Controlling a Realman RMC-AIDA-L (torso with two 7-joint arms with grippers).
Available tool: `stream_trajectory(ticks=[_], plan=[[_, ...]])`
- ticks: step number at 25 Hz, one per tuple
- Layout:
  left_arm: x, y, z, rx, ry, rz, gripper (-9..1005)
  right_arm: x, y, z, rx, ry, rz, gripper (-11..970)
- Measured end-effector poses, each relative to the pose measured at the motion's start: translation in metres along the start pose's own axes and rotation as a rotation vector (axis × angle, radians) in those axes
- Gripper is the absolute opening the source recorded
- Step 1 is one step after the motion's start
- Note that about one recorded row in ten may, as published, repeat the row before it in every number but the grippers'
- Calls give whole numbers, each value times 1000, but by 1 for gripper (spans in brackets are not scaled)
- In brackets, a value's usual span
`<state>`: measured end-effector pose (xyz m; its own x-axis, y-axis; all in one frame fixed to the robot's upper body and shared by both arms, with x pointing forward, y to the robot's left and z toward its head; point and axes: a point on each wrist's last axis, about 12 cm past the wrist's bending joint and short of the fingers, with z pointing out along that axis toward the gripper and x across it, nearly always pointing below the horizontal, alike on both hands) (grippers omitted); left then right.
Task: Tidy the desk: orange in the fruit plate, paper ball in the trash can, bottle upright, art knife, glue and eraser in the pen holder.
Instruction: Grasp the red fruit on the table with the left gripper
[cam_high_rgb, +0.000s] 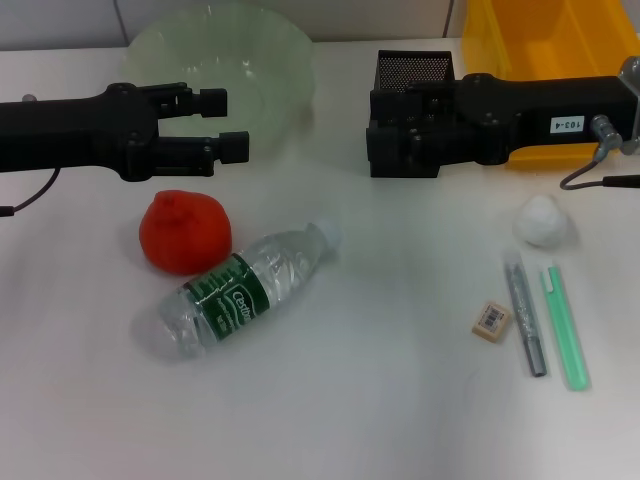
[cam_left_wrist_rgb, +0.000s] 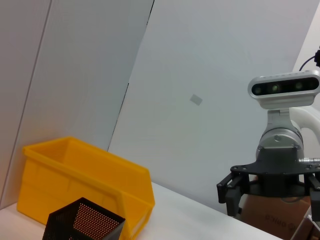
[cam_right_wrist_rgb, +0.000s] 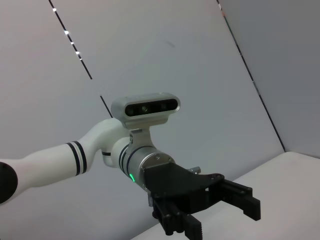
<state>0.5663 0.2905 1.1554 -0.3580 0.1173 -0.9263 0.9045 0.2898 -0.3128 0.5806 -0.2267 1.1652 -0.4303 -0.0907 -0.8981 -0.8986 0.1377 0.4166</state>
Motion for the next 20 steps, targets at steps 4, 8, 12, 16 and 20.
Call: stream_trajectory(ticks=[4,8,12,16,20], plan=[[0,0,0,0,0,0,835,0,0,0,0,1,1,839],[0,0,0,1,-1,0,834,1,0,1,-1,1,2,839],[1,0,1,1,-1,-1,834,1,0,2,-3,-1,3,839],[1,0,0,-1,-1,0,833,1,1,3,-4,-22,3,839],[-2,0,-3,-10,27,7,833,-4,1,-2,11,-120,-20,839]])
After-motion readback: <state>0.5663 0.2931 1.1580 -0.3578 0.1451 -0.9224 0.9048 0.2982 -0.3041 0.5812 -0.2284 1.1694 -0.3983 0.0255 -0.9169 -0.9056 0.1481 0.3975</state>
